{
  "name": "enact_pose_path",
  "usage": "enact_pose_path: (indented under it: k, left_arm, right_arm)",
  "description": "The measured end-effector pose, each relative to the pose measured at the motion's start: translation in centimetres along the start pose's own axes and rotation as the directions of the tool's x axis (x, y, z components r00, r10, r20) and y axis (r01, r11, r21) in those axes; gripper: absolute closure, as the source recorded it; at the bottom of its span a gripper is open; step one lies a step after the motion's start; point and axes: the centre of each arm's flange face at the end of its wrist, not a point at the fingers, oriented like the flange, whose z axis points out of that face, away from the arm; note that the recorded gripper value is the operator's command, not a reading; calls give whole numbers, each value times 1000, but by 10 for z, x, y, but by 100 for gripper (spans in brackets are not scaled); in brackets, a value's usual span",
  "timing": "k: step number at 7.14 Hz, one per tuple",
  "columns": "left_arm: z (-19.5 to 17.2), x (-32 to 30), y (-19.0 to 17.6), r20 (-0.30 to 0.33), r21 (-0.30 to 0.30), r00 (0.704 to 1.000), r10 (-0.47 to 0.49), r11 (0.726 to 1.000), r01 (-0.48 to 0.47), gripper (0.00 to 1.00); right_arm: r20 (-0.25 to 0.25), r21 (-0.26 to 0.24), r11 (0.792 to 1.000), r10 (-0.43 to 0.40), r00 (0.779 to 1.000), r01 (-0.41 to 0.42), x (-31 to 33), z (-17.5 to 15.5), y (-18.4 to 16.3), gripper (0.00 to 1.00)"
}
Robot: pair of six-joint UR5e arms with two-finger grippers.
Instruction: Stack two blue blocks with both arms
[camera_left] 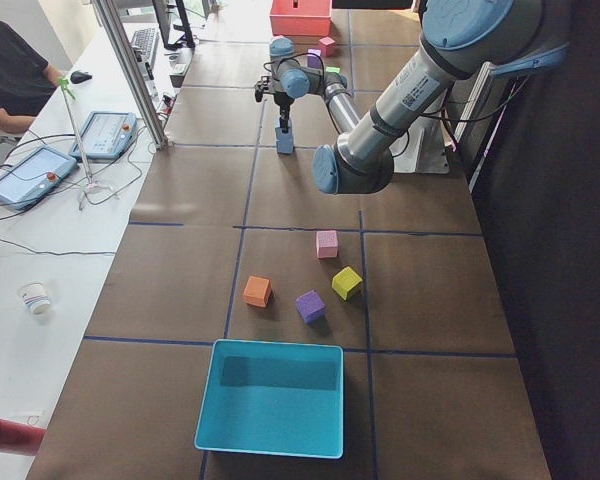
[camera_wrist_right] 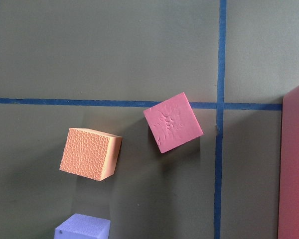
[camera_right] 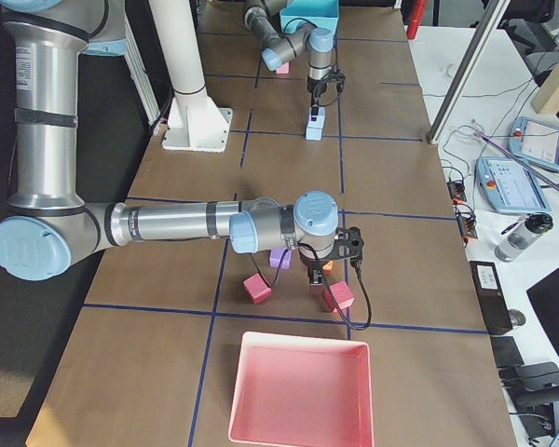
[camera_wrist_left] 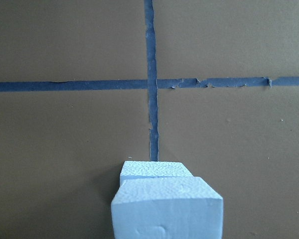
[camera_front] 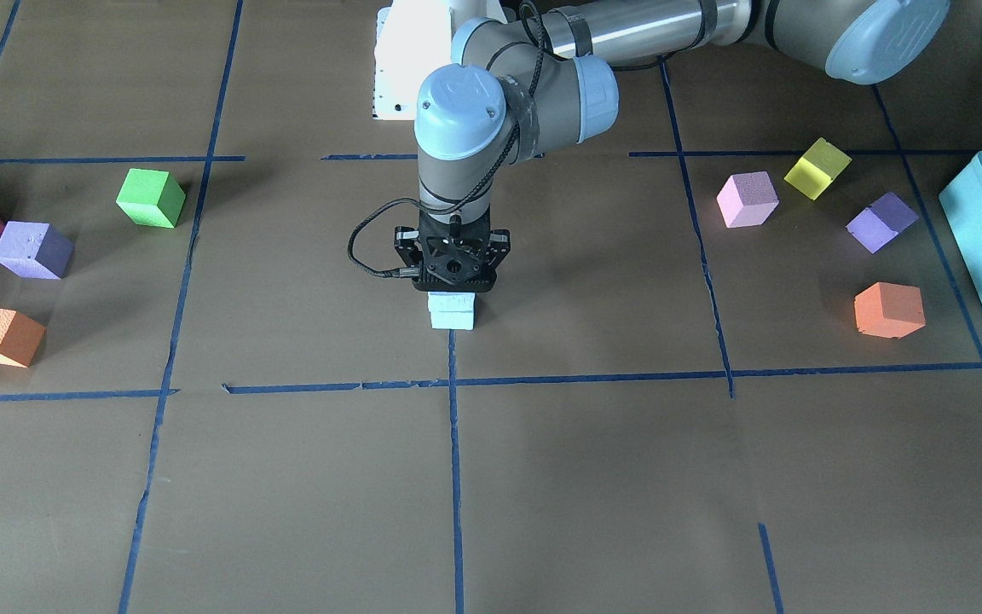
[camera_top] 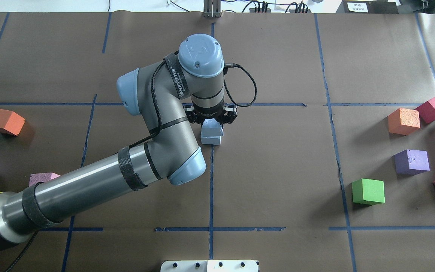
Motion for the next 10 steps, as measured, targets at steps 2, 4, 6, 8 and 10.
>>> enact_pose_path:
  k: [2,4,6,8,10]
  left_arm:
    - [4,-5,-1,8,2,1000,-3,1000,3,0]
    - [7,-10,-2,22,27,1000,-3,1000,2,0]
    - [5,-9,-2,22,35,1000,-3,999,3,0]
    - [-11,-5,2,5,41,1000,-11,999,11,0]
    - [-55,-6,12,5,48,1000,-25,999,25,0]
  right_arm:
    - [-1,1,1000,-1,1000,1,0,0,-1,0]
    - [0,2,1000,-3,1000,3,-1,-1,-2,0]
    - [0,3,1000,-4,1000,4,-1,-1,-3,0]
    - [-1,2,1000,-4,1000,4,-1,-1,-4,0]
    - [-2,1,1000,-4,1000,4,0,0,-3,0]
